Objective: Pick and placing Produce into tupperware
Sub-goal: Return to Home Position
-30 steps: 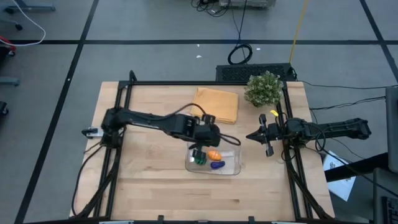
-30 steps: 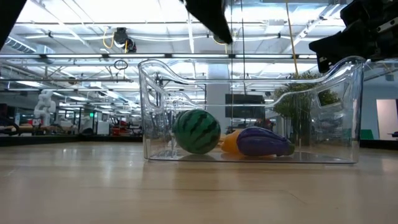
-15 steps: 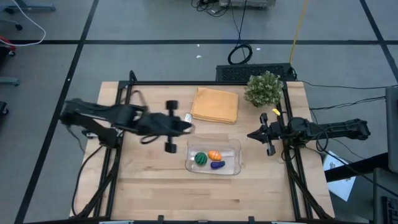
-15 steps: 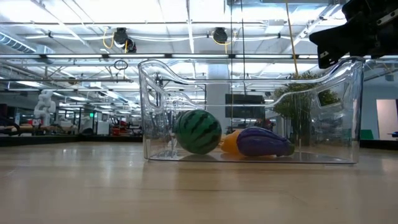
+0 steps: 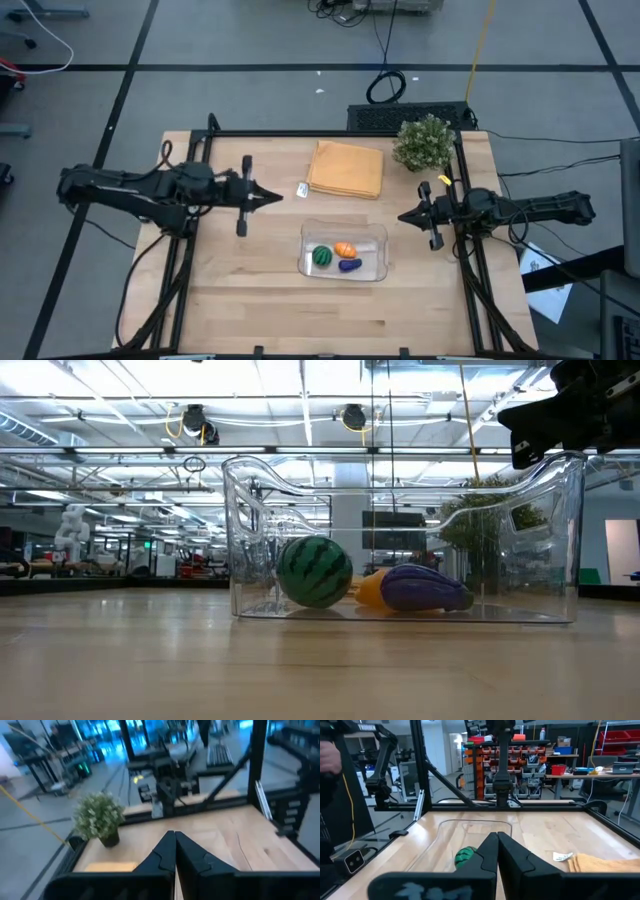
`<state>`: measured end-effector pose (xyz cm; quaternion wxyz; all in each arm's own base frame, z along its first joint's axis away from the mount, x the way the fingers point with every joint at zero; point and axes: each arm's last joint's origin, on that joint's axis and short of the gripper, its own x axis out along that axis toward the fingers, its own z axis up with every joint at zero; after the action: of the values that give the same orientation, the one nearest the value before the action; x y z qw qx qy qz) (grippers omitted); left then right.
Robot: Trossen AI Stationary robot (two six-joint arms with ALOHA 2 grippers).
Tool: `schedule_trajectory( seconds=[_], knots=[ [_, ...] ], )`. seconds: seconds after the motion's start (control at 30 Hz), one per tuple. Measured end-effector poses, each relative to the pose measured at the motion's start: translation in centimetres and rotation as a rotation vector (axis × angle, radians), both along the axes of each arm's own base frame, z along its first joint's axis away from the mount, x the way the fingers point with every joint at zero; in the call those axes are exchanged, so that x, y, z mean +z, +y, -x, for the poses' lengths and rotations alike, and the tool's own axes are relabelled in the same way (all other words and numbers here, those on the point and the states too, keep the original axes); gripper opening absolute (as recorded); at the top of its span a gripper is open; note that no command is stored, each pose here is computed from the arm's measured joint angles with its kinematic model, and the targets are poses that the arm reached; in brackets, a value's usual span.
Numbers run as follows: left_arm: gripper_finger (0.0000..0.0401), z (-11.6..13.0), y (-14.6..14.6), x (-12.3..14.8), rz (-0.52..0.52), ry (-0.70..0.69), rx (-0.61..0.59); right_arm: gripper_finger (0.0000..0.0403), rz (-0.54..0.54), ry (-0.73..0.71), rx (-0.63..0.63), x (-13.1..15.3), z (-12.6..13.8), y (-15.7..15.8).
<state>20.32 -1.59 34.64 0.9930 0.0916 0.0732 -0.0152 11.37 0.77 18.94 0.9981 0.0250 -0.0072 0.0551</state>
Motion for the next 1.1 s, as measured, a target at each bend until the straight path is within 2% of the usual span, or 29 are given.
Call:
schedule_trajectory(
  seconds=[0.27, 0.53, 0.7, 0.93, 1.1],
  knots=[
    [0.0004, 1.8, 1.5, -2.6, 0.037, -0.053, 0.065, 0.0000, -0.010, -0.006, 0.000, 0.1, 0.0, 0.0],
    [0.0004, 4.6, 1.5, -4.5, 0.058, -0.155, 0.093, 0.0000, -0.010, -0.008, 0.001, 0.1, 0.0, 0.0],
    [0.0002, 5.8, 1.5, -6.8, 0.057, -0.169, 0.093, 0.0000, -0.016, -0.013, 0.001, 0.1, 0.0, 0.0],
    [0.0002, 6.3, 1.1, -9.8, 0.009, -0.203, -0.032, 0.0000, -0.018, -0.014, 0.001, 0.2, 0.0, 0.0],
    [0.0004, 6.3, 1.1, -11.1, 0.003, -0.161, -0.036, 0.0000, -0.038, -0.019, 0.002, 0.2, 0.0, 0.0]
  ],
)
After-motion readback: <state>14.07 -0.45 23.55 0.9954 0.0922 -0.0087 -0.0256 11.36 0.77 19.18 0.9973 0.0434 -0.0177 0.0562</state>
